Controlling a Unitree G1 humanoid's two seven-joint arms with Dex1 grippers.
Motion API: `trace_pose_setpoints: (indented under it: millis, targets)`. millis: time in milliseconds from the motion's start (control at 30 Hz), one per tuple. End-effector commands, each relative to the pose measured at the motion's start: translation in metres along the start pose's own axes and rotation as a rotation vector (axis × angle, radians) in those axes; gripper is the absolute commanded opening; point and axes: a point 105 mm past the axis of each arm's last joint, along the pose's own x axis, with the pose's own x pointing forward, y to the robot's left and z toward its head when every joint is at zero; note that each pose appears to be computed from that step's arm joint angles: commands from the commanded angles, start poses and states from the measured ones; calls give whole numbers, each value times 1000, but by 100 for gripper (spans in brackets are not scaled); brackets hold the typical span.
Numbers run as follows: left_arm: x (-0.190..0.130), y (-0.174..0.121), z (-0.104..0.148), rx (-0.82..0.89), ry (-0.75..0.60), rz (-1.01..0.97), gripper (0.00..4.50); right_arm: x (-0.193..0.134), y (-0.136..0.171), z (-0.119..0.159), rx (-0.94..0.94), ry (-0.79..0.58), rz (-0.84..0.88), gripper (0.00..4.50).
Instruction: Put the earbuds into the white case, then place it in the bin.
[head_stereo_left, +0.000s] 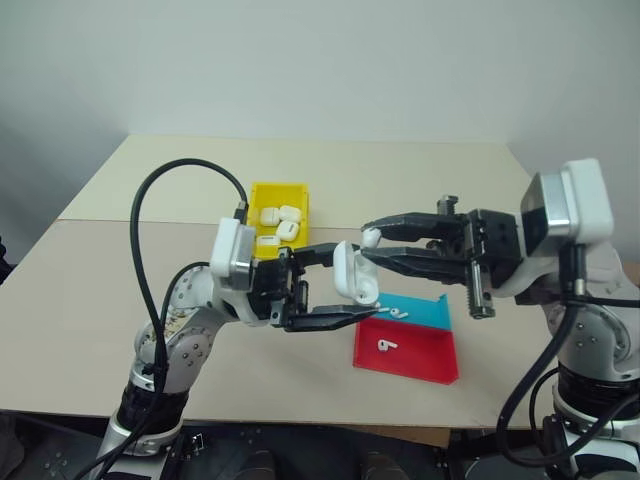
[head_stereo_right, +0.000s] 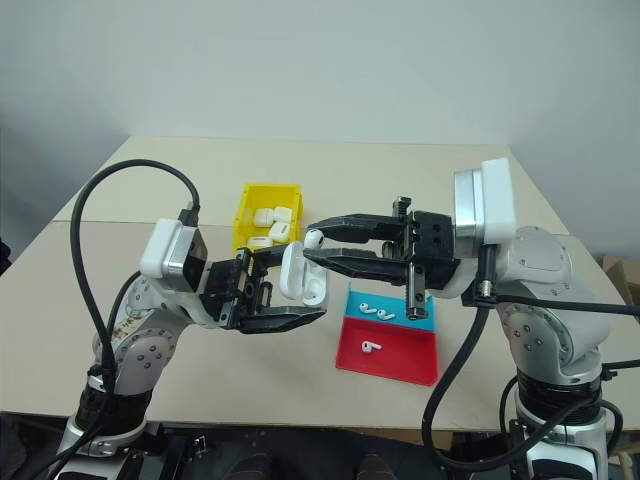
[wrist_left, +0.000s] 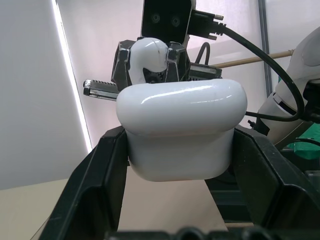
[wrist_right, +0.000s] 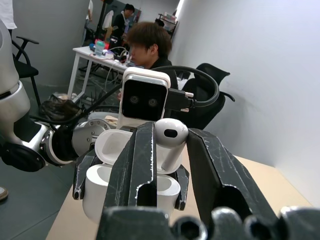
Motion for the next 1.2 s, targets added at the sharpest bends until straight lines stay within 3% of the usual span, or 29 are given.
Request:
trace_pose_setpoints:
  millis: [33,533,700,967,1033,1200]
  targets:
    - [3,-2,12,66,-17,-24,280,-1,3,0,-36,10,13,103]
    - [3,-2,8,63,-10,-19,280,-3,3,-12,-49,33,17,103]
    - [2,0,6,61,-10,-11,280,-2,6,-18,-84,77,36,226]
    - [-10,2,-7,55,72,25,280,-11,-1,-9,-123,88,27,226]
    - [-26,-4,-21,67,169,31,280,-20,-15,-11,-115,175,-15,226]
    - [-62,-22,-38,40,326,60,280,-49,-46,-52,-24,616,-63,226]
